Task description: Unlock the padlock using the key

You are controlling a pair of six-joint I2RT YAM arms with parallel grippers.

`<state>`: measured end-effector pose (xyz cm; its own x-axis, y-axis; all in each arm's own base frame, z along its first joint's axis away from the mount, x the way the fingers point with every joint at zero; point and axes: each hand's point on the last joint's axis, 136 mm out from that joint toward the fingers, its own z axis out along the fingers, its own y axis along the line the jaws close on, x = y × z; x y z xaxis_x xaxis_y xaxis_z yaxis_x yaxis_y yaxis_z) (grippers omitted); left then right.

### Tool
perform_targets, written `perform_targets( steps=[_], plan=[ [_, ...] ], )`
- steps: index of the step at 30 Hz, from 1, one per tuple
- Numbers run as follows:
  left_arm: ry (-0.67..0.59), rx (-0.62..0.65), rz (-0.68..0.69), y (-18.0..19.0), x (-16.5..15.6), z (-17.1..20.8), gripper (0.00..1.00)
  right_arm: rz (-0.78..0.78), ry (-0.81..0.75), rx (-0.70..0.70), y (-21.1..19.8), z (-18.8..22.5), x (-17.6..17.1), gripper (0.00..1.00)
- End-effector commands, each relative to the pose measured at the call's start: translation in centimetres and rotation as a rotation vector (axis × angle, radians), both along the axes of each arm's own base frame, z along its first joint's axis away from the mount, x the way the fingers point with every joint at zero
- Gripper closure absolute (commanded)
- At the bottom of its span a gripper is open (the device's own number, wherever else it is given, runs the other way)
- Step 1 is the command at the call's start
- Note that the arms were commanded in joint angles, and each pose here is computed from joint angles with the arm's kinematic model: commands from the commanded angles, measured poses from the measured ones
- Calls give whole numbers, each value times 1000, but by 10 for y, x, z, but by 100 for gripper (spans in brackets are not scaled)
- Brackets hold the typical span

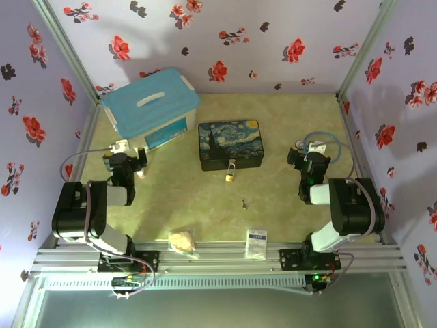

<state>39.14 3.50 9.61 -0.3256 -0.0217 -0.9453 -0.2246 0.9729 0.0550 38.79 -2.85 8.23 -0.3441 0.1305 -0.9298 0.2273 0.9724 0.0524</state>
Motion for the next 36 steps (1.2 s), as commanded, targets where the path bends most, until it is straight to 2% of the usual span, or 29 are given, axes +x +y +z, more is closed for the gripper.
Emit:
perform_targets(
  steps=[1,32,36],
  plan=[
    [-7,4,7,1,1,1,0,-9,-13,-24,-1,5,5,1],
    [-10,4,6,1,1,2,0,-4,-15,-18,0,6,5,1],
    [-44,1,21,3,-4,7,0,0,-19,-18,0,7,5,1]
  ],
)
